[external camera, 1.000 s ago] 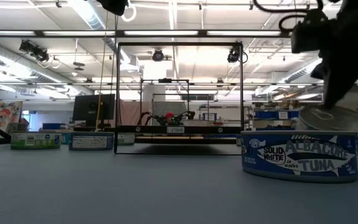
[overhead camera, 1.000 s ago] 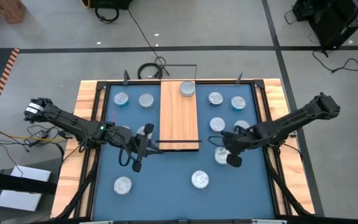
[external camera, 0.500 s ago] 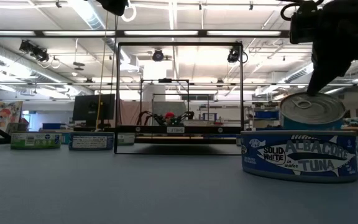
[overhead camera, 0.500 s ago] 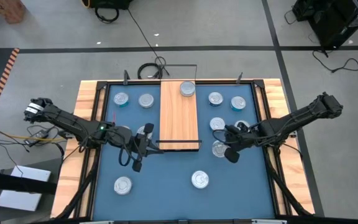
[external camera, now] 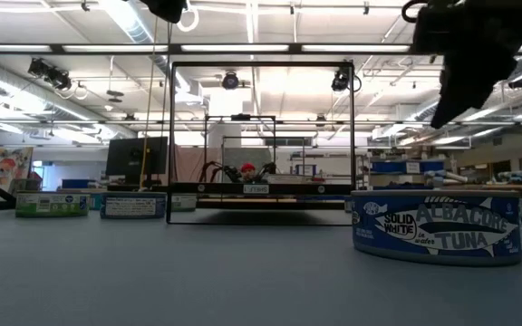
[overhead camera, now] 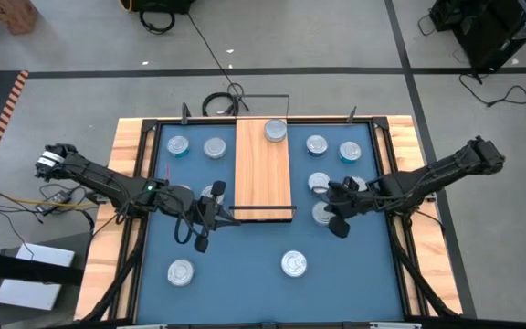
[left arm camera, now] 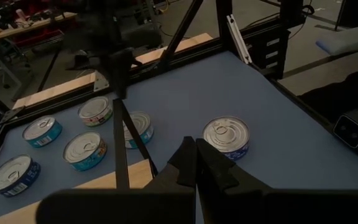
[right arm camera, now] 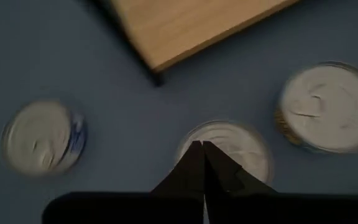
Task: Stack canned seafood by type on shelf
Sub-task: Put the yellow-blue tuna can on the shelf
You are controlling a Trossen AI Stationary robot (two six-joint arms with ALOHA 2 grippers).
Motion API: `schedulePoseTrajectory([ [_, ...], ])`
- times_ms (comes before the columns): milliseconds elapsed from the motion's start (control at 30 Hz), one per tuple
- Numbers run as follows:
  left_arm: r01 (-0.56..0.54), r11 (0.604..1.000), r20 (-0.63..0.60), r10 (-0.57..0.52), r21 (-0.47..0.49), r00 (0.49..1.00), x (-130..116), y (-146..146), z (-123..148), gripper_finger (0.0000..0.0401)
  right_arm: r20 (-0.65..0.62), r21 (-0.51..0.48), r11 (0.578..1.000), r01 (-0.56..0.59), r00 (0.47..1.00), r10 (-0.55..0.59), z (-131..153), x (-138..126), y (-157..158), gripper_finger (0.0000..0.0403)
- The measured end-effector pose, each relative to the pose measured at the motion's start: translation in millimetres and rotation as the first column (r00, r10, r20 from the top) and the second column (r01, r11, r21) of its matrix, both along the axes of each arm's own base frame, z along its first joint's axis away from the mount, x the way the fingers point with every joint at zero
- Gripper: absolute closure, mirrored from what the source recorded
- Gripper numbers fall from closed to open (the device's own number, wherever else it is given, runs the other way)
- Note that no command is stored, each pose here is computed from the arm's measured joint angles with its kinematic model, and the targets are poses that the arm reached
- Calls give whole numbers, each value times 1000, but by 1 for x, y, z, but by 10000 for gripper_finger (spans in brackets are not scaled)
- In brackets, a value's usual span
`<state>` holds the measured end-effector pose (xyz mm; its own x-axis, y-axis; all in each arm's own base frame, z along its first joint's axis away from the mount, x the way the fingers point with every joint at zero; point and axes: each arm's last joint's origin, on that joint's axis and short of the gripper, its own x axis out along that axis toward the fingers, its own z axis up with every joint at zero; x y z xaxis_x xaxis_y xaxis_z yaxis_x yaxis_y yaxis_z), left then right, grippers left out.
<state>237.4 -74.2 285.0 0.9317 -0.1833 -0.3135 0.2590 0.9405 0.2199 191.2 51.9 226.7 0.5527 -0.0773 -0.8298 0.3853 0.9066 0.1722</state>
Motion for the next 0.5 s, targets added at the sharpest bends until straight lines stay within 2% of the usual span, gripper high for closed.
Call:
schedulePoseTrajectory([
  [133,0,1000,0,0,0,1000,0,0,0,398,-68,-43,986,-161,985,158,-10,1,17,352],
  [300,0,1000,-1,0,1,1000,0,0,0,398,-235,-120,932,-342,922,308,-38,7,37,286],
  [400,0,1000,-1,0,1,1000,0,0,0,398,-320,-194,896,-399,889,327,-55,11,45,263],
  [500,0,1000,-1,0,1,1000,0,0,0,398,-387,-265,857,-442,863,325,-68,12,50,258],
])
